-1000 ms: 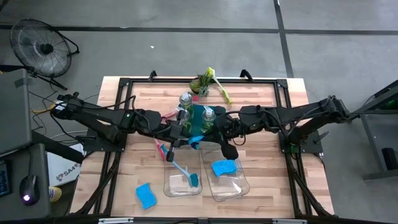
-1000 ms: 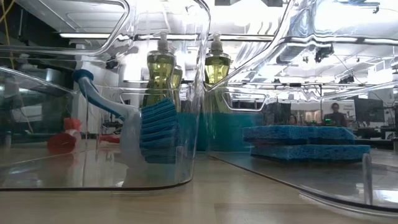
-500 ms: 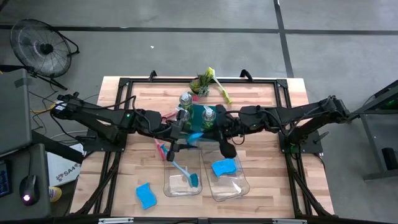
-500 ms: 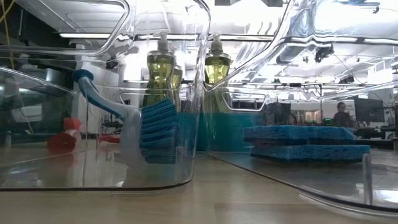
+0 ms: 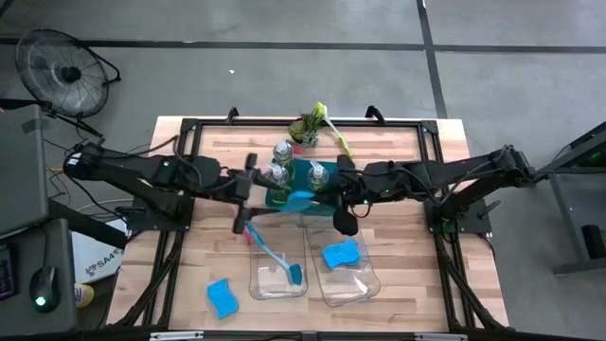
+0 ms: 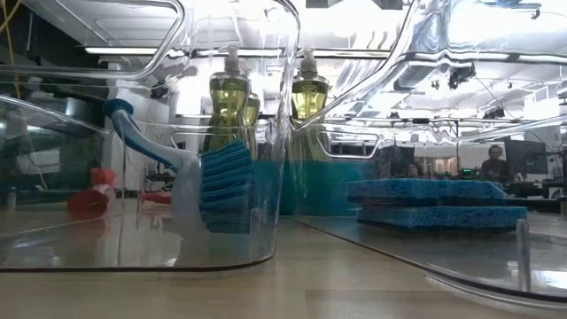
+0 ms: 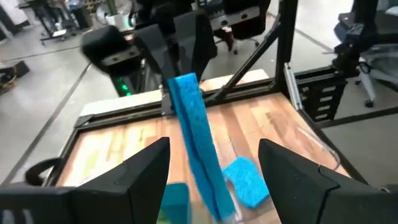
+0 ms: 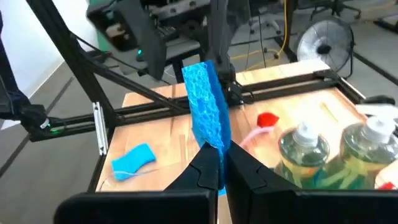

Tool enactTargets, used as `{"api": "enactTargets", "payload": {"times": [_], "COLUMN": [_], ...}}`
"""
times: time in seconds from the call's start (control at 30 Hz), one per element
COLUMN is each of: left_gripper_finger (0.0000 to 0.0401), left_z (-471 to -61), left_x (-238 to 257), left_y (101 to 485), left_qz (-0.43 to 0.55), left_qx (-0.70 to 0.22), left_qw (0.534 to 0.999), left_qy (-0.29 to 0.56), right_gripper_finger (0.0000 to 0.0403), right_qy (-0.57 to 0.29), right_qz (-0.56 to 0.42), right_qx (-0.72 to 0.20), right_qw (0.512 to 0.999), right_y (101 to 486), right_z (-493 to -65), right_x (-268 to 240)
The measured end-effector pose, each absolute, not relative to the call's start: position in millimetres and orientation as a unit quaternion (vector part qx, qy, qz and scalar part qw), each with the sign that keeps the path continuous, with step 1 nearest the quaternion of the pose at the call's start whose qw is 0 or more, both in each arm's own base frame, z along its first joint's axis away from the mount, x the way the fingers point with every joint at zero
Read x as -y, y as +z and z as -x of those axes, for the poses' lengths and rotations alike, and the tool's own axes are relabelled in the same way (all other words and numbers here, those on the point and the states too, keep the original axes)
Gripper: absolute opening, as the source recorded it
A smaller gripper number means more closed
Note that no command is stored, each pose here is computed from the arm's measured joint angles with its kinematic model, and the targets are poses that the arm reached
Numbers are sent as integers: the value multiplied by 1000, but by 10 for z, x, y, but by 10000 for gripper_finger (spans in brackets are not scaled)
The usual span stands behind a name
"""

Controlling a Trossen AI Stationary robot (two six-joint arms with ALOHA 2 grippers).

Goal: Pick & Place Kitchen Sink Supplies
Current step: Put the blue sponge into the right transparent bin

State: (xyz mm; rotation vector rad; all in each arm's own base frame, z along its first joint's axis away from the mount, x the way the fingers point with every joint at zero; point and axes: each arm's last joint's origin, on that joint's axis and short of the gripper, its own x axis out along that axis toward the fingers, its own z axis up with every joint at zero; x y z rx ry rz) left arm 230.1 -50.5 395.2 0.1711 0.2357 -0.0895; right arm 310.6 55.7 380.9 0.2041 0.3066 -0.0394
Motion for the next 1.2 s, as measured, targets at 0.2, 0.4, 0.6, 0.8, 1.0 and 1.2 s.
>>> {"api": "enactTargets", "payload": {"times": [0.2,0.4,0.6,0.8,1.0,1.2], "left_gripper_finger": [243,243,243,243,243,243], "left_z": [-2053,-1937,-1922,-1922,-1922,-1922], "left_x": [426,387,383,384,383,384], "left_y": [4034,4071,4045,4041,4041,4042], "left_qz": [-91,-94,-97,-97,-98,-93], "left_qx": [-122,-121,-135,-137,-137,-136], "left_qw": [988,988,986,986,986,986], "left_qy": [-11,8,7,6,7,7], "right_gripper_finger": [0,0,0,0,0,0], "right_qy": [-37,-14,-16,-19,-33,-80], "right_qz": [-134,-229,-299,-320,-363,-473], "right_qx": [-192,-262,-365,-441,-470,-396], "right_qw": [971,938,882,838,804,783], "right_y": [3830,3764,3612,3467,3086,2702], "right_z": [-2934,-2826,-2708,-2592,-2590,-2653], "right_x": [-474,-412,-479,-633,-760,-875]}}
